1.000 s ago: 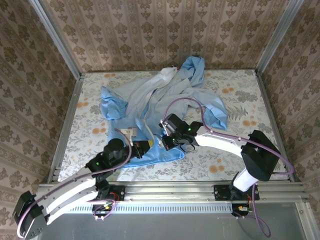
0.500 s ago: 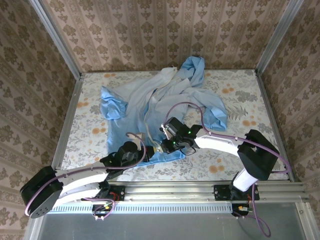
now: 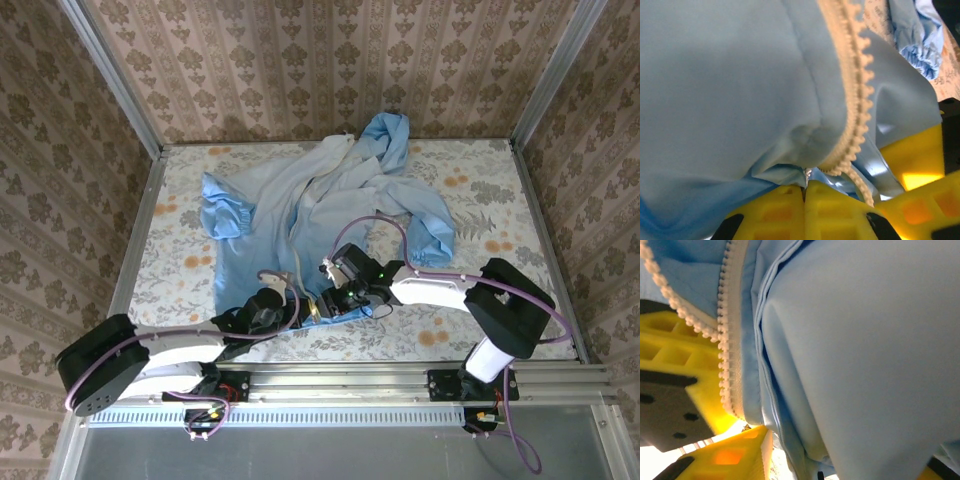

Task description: Zip up the jacket

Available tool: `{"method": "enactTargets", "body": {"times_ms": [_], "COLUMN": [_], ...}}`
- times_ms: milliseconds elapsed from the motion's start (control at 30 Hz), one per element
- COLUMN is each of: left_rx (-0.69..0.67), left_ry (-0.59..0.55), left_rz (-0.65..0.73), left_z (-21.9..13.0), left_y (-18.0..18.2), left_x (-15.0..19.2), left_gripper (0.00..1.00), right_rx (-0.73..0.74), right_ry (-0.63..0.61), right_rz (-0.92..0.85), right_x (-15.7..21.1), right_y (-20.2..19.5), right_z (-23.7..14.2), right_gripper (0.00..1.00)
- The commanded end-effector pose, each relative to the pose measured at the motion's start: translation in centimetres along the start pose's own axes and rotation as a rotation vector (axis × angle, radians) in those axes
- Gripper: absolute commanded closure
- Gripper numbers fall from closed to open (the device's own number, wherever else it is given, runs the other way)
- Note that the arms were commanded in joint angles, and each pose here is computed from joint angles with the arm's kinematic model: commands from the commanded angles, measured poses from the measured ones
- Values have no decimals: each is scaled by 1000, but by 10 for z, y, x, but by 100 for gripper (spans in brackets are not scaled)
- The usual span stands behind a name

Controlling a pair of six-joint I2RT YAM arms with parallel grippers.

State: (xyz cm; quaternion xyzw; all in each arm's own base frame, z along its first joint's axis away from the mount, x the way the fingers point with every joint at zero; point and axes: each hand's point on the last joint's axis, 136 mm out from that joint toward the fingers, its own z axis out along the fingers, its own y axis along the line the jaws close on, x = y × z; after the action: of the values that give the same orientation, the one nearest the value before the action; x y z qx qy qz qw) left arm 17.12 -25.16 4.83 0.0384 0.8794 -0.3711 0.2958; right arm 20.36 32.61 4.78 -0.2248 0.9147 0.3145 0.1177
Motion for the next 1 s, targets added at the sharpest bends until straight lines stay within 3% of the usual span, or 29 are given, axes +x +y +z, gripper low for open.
{"method": "enactTargets", "body": {"times_ms": [0, 167, 333, 400, 500, 600, 833, 967], "left_rx": [-1, -21, -24, -21, -14, 2, 51, 135], "left_ry": [-12, -6, -11, -12, -15, -19, -73, -183], "left_rz": [-29, -54, -67, -70, -75, -84, -92, -38], "left_z": [4, 7, 7, 7, 6, 3, -29, -65], "left_y": [1, 9, 10, 10, 9, 7, -1, -23], "left_x": [1, 5, 5, 4, 3, 1, -31, -61], "left_gripper": [100, 100, 100, 100, 100, 100, 100, 100], "right_rx": [-98, -137, -76, -69, -84, -91, -34, -67], "right_ry": [-15, -1, 53, 57, 8, -72, -244, -336], "right_rz": [2, -5, -13, -3, 14, -6, -106, -201], "right_x": [-1, 9, 25, 27, 20, 7, -26, -44], "right_y": [12, 17, 8, 7, 10, 16, 24, 42], "right_z": [6, 14, 33, 40, 39, 25, -36, -72], "right_gripper": [63, 56, 57, 66, 88, 100, 100, 100]}}
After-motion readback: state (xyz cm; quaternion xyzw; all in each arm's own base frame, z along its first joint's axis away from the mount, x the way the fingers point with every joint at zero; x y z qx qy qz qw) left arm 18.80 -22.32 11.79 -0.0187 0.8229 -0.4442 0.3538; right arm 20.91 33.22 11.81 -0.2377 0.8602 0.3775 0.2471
